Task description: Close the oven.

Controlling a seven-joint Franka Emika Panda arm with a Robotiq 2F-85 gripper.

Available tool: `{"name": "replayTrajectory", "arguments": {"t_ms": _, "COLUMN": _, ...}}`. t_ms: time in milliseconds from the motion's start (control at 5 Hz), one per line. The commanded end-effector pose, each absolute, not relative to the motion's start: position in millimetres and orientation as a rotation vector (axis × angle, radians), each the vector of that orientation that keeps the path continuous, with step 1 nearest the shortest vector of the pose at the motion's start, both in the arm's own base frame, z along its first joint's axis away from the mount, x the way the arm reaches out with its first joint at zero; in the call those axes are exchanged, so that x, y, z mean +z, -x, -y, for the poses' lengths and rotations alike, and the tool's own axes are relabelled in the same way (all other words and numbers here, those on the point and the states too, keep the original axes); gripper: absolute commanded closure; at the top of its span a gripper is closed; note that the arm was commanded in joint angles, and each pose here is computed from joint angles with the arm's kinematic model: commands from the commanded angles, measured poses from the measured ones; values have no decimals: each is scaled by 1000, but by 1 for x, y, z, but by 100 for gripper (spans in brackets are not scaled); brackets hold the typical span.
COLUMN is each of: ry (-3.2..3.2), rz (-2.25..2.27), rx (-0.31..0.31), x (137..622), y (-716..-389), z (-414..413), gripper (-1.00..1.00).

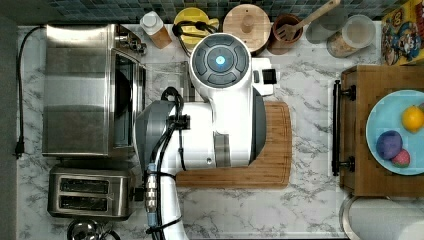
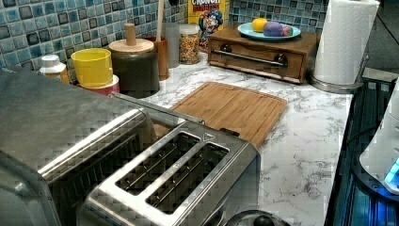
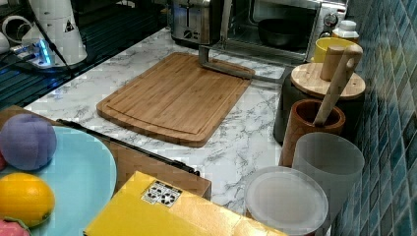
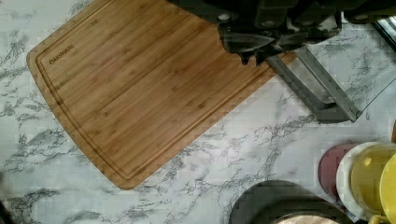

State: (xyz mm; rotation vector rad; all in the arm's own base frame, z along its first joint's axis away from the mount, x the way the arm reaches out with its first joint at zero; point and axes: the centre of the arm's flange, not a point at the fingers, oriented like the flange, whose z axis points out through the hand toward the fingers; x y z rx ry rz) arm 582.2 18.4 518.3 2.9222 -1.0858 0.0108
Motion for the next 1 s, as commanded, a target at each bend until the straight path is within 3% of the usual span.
{"name": "replayTrajectory", "arguments": {"t_ms": 200, "ry": -3034, "rz": 996, "rx": 6, "x": 505, "y": -573, "z": -15, "gripper": 100}}
{"name": "replayTrajectory", "arguments": {"t_ms": 400, "ry": -3147, "rz": 909, "rx": -18, "x": 484, "y": -553, "z": -1, "gripper": 100}}
{"name": "replayTrajectory", "arguments": {"t_ms": 600, "ry": -3234, "rz": 766, "rx": -89, "x": 463, "y": -550, "z": 15, "gripper": 100}}
{"name": "replayTrajectory", "arguments": {"t_ms": 1000, "ry": -3555, "rz": 521, "rx": -112, "x": 421, "y": -543, "z": 74, "gripper": 100}}
